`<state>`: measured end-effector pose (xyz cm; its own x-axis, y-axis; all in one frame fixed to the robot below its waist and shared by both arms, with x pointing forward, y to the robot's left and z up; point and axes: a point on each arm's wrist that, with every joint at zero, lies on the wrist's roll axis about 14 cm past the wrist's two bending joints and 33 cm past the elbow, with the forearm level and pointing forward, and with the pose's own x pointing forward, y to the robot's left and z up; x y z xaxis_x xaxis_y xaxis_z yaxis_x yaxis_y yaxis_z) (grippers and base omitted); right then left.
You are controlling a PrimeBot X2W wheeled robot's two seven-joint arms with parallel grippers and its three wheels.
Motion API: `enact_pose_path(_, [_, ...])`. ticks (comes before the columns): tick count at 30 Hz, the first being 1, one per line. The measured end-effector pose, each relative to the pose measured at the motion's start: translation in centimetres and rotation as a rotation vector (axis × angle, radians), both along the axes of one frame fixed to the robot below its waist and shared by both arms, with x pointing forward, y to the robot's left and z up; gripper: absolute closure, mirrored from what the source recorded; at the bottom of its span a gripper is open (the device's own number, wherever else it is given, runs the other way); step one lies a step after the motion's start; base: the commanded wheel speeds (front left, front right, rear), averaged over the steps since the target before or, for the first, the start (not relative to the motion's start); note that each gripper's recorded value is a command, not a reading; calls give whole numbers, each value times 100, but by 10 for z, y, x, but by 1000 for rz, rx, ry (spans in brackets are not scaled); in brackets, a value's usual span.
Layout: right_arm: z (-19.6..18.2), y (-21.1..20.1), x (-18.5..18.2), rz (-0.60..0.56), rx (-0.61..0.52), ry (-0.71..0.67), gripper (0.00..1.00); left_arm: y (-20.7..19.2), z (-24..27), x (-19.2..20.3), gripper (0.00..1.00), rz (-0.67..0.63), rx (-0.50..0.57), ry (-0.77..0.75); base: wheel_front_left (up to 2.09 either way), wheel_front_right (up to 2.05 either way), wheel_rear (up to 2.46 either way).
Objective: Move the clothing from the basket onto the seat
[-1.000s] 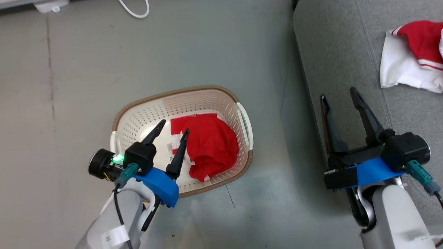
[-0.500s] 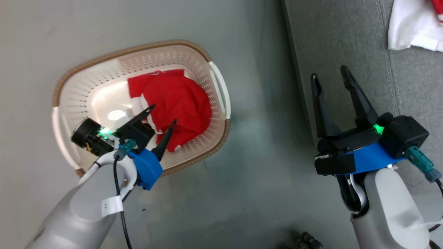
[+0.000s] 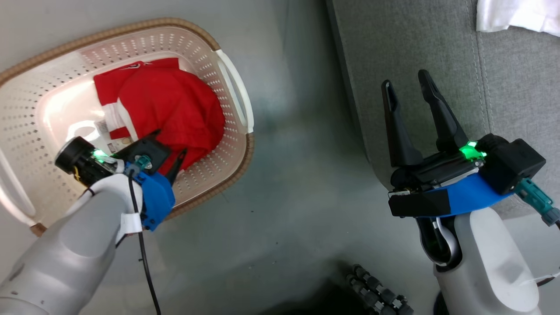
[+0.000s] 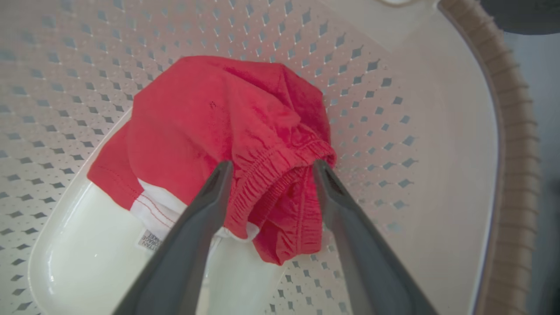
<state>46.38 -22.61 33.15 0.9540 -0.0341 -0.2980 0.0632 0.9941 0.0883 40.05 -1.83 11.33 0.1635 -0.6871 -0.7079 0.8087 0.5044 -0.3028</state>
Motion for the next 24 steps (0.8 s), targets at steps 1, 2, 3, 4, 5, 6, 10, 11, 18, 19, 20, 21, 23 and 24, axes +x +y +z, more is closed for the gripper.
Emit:
enact_pose_path(1, [-1, -1, 0, -3, 2, 1, 0, 1, -4, 0, 0, -7, 10, 6, 0, 0, 0])
enact_pose_path(2, [-1, -1, 0, -4, 1, 1, 0, 0, -7, 0, 0, -10, 13, 12, 0, 0, 0])
enact_pose_path(3, [-1, -2, 1, -6, 2, 1, 0, 1, -10, 0, 0, -18, 21, 14, 0, 0, 0])
enact_pose_path(4, [-1, -3, 1, -7, 1, 1, 0, 1, -13, 1, 0, -24, 26, 16, 0, 0, 0])
enact_pose_path(5, [-2, -4, 1, -10, 3, 2, 0, 1, -16, 1, 0, -29, 34, 18, 0, 0, 0])
enact_pose_path(6, [-2, -4, 0, -12, 3, 5, 0, 1, -19, 2, 0, -35, 40, 17, 0, 0, 0])
enact_pose_path(10, [-4, -7, -1, -24, 9, 10, 0, 4, -30, 3, 0, -57, 82, 24, 0, 0, 0])
enact_pose_path(11, [-5, -8, -2, -28, 13, 13, 0, 5, -33, 4, 0, -59, 95, 24, 0, 0, 0])
enact_pose_path(18, [-10, -11, -5, -40, 14, 26, 0, 6, -45, 13, 0, -24, 137, -3, 0, 0, 0])
enact_pose_path(19, [-10, -11, -5, -40, 14, 26, 0, 4, -44, 14, 0, -11, 131, -4, 0, 0, 0])
enact_pose_path(20, [-11, -11, -5, -42, 16, 27, 0, 4, -44, 15, 0, -6, 130, -7, 0, 0, 0])
enact_pose_path(21, [-11, -11, -5, -44, 21, 26, 0, 4, -45, 16, 0, -3, 134, -7, 0, 0, 0])
enact_pose_path(23, [-11, -11, -4, -43, 22, 25, 0, 6, -46, 17, 0, 9, 141, -5, 0, 0, 0])
enact_pose_path(24, [-11, -11, -4, -43, 24, 25, 0, 6, -47, 17, 0, 12, 142, -8, 0, 0, 0])
